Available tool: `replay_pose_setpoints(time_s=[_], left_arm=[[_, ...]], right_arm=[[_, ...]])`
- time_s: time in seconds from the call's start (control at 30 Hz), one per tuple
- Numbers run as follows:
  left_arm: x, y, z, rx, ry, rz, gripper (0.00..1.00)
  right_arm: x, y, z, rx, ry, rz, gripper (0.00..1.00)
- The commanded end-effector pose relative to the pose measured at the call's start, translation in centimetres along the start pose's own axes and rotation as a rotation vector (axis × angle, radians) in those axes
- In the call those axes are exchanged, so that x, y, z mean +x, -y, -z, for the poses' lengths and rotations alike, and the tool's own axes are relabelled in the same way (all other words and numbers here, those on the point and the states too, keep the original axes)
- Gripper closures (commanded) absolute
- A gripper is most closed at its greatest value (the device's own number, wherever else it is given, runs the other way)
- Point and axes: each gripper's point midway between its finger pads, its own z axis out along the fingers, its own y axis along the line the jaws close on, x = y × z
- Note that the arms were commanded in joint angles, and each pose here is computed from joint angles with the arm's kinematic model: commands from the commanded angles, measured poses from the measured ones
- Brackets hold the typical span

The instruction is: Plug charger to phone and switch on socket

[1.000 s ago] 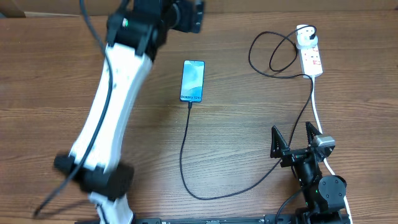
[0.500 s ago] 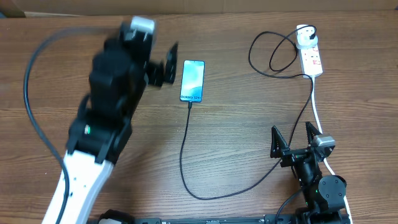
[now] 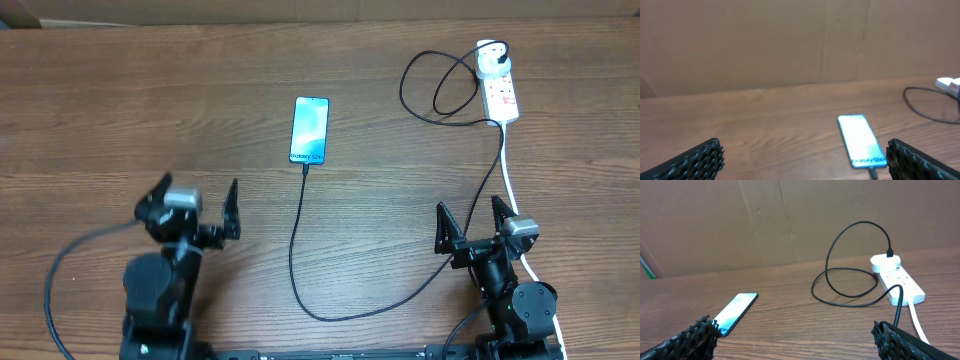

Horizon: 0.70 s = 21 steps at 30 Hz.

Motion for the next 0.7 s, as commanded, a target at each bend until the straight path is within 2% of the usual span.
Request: replay_pose_setpoints(time_s=[0.0,0.17,0.3,0.53,0.67], left_arm=[[1.7,-0.2,1.2,0.004,0.042,-0.074,0.0],[3.3,-0.1,2.1,0.011,0.093,-0.219,0.0],[4.1,-0.4,2.4,-0.012,0.119,-0.266,0.0],[6.8,-0.8,2.4,-0.022,0.031,-0.29,0.0],[7.1,-1.1,2.4,-0.037,0.019,-0.265,0.0]], right_arm=[[0.2,-0.2,0.0,-0.011,0.005,0.002,0.0],[0.2,-0.2,0.0,-0.011,0.004,0.002,0.0],[0.2,-0.2,0.0,-0.011,0.004,0.002,0.0],[0.2,-0.2,0.0,-0.011,0.004,0.002,0.0],[0.2,-0.2,0.0,-0.011,0.004,0.002,0.0]])
